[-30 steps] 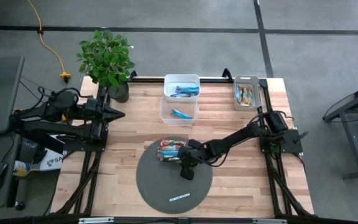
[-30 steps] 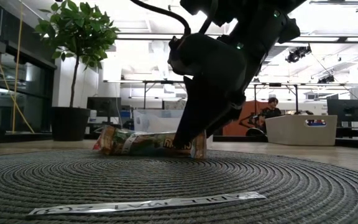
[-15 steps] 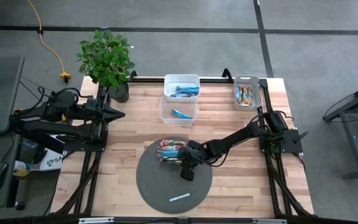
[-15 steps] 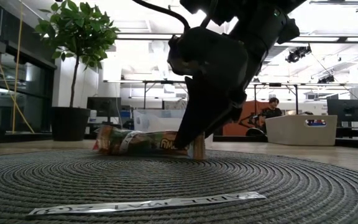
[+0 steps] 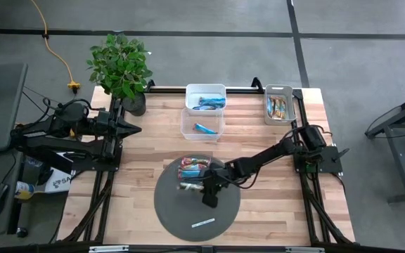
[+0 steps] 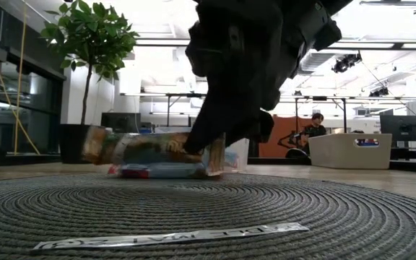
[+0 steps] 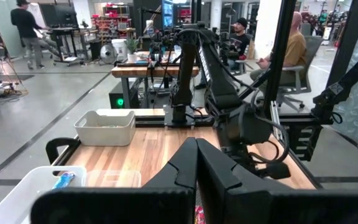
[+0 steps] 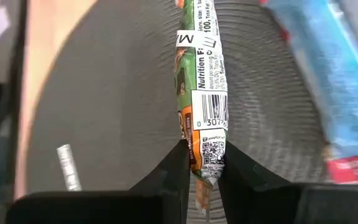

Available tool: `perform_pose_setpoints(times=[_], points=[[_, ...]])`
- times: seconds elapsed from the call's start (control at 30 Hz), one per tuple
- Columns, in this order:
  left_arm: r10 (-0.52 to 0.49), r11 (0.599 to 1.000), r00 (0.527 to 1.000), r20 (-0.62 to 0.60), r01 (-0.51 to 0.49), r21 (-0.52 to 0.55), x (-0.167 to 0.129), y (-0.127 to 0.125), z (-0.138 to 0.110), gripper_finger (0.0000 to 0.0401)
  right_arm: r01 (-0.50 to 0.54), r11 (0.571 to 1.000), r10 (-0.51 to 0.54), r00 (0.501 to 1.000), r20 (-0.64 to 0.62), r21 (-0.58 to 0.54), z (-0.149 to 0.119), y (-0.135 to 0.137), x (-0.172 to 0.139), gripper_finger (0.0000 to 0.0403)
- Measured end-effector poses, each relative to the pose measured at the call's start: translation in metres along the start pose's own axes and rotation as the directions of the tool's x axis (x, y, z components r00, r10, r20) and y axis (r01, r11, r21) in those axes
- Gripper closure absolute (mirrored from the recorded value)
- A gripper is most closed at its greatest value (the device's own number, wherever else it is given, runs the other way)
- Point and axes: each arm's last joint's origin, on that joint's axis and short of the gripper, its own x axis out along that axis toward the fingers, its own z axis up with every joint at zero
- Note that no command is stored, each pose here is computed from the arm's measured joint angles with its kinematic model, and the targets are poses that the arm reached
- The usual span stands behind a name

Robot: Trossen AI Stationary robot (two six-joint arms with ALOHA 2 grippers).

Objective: Pick and place Granola Bars by type
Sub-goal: Put the yellow granola bar into the gray bin

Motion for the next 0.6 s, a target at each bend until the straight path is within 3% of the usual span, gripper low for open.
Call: perform_pose_setpoints(times=[0.37, 0.6], points=[[0.000, 1.000, 1.000, 0.000, 0.000, 0.000, 0.000, 0.000, 0.000, 0.0400, -0.259, 0.966, 0.258, 0.965, -0.035, -0.024, 0.030, 0.031, -0.012, 0.0350], [0.000, 1.000, 1.000, 0.000, 0.000, 0.000, 0.000, 0.000, 0.000, 0.0400, -0.383, 0.915, 0.388, 0.921, 0.016, -0.129, 0.071, 0.065, -0.037, 0.0350]])
